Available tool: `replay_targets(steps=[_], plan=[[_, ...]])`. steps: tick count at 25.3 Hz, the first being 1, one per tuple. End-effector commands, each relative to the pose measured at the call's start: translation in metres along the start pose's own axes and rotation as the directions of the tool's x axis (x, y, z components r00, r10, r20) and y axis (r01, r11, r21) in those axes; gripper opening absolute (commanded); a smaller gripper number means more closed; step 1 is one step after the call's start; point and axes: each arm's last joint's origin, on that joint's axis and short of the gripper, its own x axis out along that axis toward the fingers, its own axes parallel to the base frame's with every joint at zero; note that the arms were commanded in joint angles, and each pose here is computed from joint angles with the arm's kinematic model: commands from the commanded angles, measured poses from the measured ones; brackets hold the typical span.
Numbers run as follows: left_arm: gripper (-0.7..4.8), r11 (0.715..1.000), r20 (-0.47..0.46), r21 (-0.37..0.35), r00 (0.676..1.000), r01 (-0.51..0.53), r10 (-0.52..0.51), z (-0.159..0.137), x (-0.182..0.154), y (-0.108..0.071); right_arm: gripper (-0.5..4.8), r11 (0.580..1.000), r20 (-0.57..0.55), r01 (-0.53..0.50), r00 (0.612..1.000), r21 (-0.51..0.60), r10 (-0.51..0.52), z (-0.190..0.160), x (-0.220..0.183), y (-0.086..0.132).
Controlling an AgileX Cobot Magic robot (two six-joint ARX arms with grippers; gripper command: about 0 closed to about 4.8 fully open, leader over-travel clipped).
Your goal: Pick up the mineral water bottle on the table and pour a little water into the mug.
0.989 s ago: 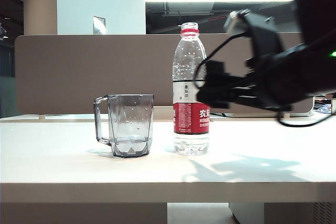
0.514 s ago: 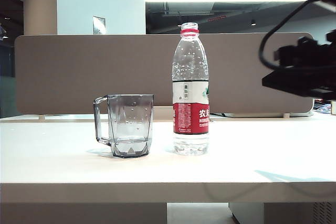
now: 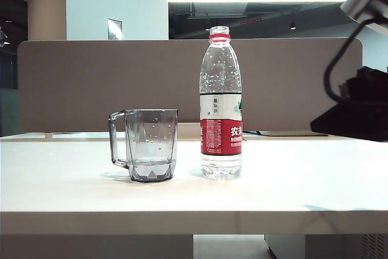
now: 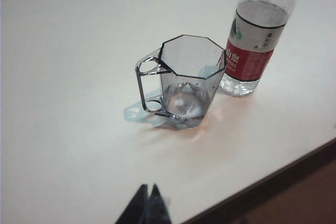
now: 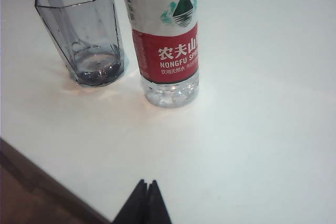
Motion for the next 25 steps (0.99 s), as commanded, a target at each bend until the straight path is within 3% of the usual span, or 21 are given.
replay_targets(steps=[1,11,25], plan=[[-0.05,1.000,0.014,0.004,1.000,0.000,0.000,0.002,0.000,0.000,-0.05,1.000,-0.014,0.008,1.000,-0.003,-0.008,-0.002,-0.005,-0.001],[-0.05,1.000,0.013,0.004,1.000,0.000,0.000,0.002,0.000,0.000,-0.05,0.992,-0.174,0.125,0.977,0.021,-0.120,-0.019,-0.023,-0.017],[-0.05,1.000,0.014,0.004,1.000,0.000,0.000,0.002,0.000,0.000,-0.05,0.928,-0.122,0.361,0.929,0.088,-0.350,-0.015,-0.052,-0.042]])
